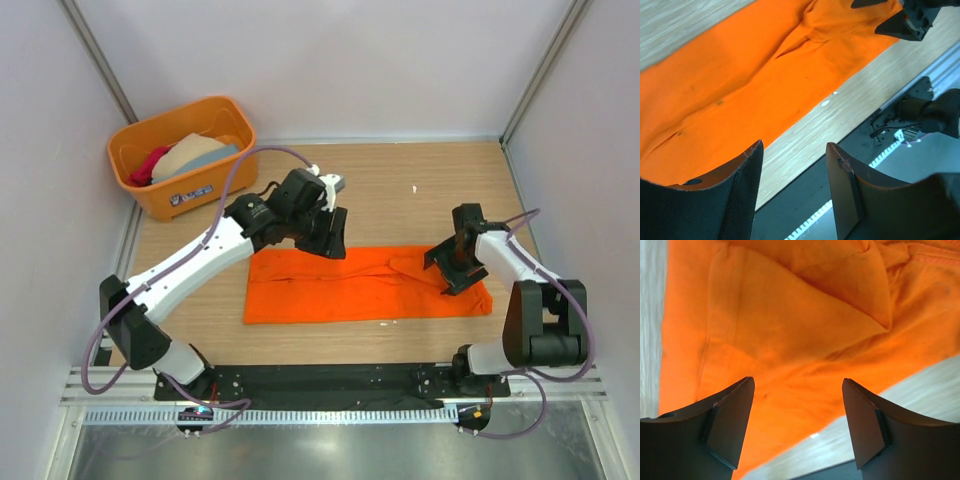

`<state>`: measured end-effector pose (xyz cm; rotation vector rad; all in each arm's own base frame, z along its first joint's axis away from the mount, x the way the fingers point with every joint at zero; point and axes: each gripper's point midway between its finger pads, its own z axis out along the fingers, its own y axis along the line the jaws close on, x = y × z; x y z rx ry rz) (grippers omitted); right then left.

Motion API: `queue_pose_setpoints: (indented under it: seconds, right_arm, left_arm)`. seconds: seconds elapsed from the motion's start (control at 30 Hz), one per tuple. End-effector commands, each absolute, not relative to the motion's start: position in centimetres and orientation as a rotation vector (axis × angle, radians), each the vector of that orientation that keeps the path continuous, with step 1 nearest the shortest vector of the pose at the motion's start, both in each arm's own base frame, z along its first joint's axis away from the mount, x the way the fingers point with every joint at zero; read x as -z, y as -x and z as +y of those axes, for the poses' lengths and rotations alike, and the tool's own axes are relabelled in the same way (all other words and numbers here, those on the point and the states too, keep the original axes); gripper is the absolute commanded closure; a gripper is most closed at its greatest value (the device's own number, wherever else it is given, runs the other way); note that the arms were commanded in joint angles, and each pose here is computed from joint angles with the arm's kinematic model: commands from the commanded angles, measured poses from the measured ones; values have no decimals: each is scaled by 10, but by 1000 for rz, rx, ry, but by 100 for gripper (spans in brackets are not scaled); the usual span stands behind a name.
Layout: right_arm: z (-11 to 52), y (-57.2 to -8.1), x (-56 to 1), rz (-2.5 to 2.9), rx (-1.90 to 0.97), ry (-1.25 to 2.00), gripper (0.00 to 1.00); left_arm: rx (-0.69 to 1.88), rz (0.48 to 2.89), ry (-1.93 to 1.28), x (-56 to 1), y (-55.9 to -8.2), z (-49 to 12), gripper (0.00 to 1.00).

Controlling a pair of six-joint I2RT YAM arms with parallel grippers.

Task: Fold and stack the t-shirts
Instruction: Fold the tshirt

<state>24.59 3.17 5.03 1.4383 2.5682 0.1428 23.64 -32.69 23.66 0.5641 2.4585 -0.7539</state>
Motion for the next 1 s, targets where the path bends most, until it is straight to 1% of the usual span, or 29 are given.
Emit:
queue_pose_setpoints:
  seconds: [0.0, 0.2, 0.27, 0.3, 0.33, 0.37, 0.4, 0.43, 0.5, 0.53, 0.57, 0.6, 0.63, 0.67, 0.7, 0.73, 0.77, 0.8, 0.83, 0.87, 0.93, 0.97]
  right_arm:
    - [34, -267, -33, 2399, -115, -1639, 22]
    - [23, -279, 13, 2486, 76, -1544, 20]
    - [18, -297, 13, 2530, 135, -1403, 20]
    - [11, -302, 21, 2559, 222, -1327, 20]
    - [9, -331, 11, 2539, 222, -1250, 20]
    - [10, -343, 9, 2560, 253, -1169, 20]
    - [3, -349, 22, 2633, 334, -1050, 20]
    - [2, -386, 6, 2582, 327, -982, 20]
    - [2, -415, 5, 2603, 353, -862, 20]
    - [3, -451, -3, 2588, 347, -756, 20]
    - [4, -467, -4, 2587, 357, -702, 20]
    - [16, -506, -30, 2508, 308, -644, 20]
    - [18, -517, -12, 2547, 330, -562, 20]
    - [24, -528, -16, 2542, 324, -536, 20]
    - [33, -558, -45, 2465, 273, -524, 20]
    - [36, -564, -32, 2487, 274, -514, 20]
    - [39, -567, -39, 2493, 261, -517, 19]
    - [43, -580, -60, 2444, 226, -527, 19]
    - [47, -582, -68, 2433, 196, -527, 18]
    - [50, -583, -85, 2411, 158, -532, 1]
    - [50, -577, -98, 2406, 151, -534, 0]
    - [51, -574, -123, 2372, 123, -530, 0]
  left_arm:
    - [667, 2495, -530, -217, -233, -298, 45]
    - [627, 2491, -471, -211, -226, -261, 42]
    - [602, 2507, -443, -209, -228, -248, 42]
    - [578, 2516, -441, -206, -229, -244, 41]
    - [552, 2530, -437, -200, -232, -241, 41]
    - [528, 2543, -435, -196, -235, -239, 39]
    - [512, 2548, -439, -193, -239, -239, 39]
    - [496, 2555, -454, -190, -242, -239, 39]
    - [454, 2595, -450, -178, -255, -242, 38]
    - [442, 2612, -446, -173, -261, -244, 38]
    - [431, 2632, -442, -165, -273, -249, 37]
    - [427, 2649, -446, -159, -278, -253, 37]
    - [420, 2653, -468, -153, -284, -257, 36]
    - [396, 2684, -485, -138, -296, -265, 36]
    - [390, 2694, -504, -130, -301, -270, 36]
    - [377, 2702, -533, -123, -306, -273, 32]
    - [374, 2698, -547, -120, -315, -279, 30]
    - [341, 2739, -570, -99, -318, -280, 30]
    - [329, 2746, -581, -90, -323, -282, 28]
    - [310, 2730, -602, -85, -330, -284, 28]
    - [278, 2755, -620, -64, -336, -285, 27]
    - [279, 2749, -625, -63, -340, -288, 27]
